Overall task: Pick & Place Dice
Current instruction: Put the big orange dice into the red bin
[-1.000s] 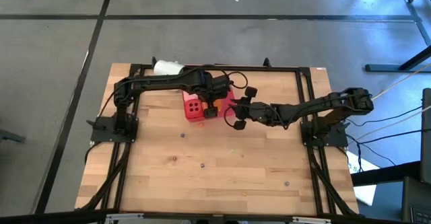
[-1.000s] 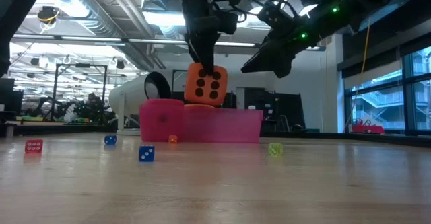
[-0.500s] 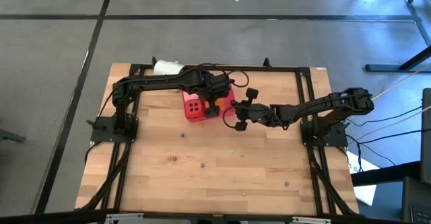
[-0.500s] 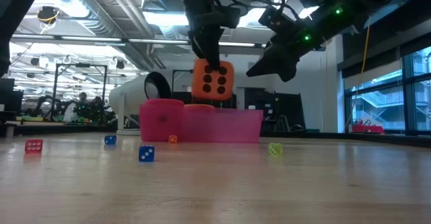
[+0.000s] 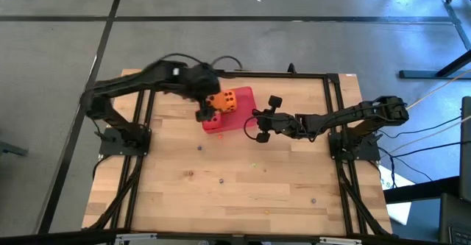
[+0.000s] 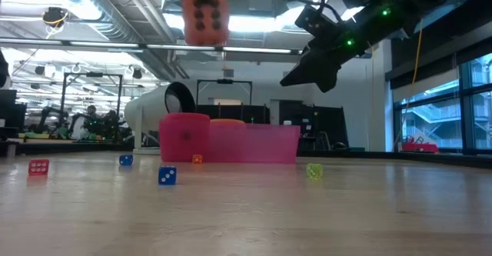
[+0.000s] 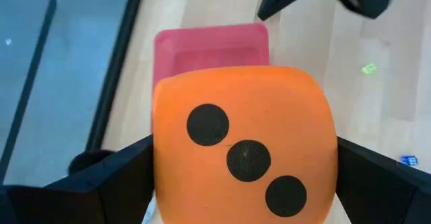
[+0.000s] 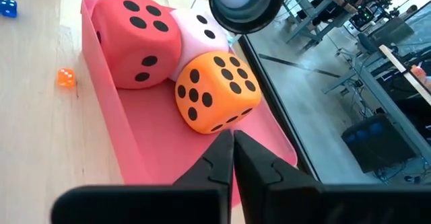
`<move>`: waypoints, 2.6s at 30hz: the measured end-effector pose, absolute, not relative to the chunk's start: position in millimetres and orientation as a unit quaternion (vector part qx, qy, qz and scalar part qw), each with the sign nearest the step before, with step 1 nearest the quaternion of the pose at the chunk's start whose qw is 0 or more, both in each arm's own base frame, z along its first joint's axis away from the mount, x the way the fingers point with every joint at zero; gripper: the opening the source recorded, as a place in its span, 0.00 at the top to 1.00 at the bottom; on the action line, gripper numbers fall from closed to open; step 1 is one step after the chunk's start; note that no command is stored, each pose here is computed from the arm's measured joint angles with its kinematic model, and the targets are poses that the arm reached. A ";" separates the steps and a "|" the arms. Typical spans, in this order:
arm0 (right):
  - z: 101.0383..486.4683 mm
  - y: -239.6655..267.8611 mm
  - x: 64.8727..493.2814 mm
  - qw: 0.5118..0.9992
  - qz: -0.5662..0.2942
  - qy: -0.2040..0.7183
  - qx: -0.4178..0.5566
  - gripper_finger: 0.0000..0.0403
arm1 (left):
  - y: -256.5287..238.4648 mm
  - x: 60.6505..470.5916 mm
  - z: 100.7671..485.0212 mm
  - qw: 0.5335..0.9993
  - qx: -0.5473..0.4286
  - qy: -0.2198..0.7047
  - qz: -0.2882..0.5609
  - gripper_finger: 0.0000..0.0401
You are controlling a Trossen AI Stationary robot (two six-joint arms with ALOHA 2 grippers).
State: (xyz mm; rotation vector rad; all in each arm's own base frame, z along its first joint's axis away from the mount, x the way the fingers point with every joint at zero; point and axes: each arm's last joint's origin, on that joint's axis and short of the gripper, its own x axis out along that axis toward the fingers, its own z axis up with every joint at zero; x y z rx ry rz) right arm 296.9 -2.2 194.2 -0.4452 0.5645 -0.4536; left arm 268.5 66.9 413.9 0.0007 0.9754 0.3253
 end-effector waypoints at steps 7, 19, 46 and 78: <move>195.1 -2.1 297.5 0.913 -0.219 0.269 -0.216 0.99 | 51.6 246.8 391.0 0.912 0.033 0.381 0.147 0.06; 210.0 -4.3 307.1 0.962 -0.126 0.172 -0.173 0.99 | 56.4 280.3 285.5 0.944 0.003 0.317 0.094 0.06; 212.9 -17.9 308.4 0.976 -0.098 0.148 -0.127 0.99 | 71.7 312.9 248.2 0.927 0.052 0.340 0.147 0.06; 166.6 -41.4 334.8 0.987 -0.100 0.114 -0.055 1.00 | 73.6 315.9 241.5 0.920 0.040 0.349 0.173 0.06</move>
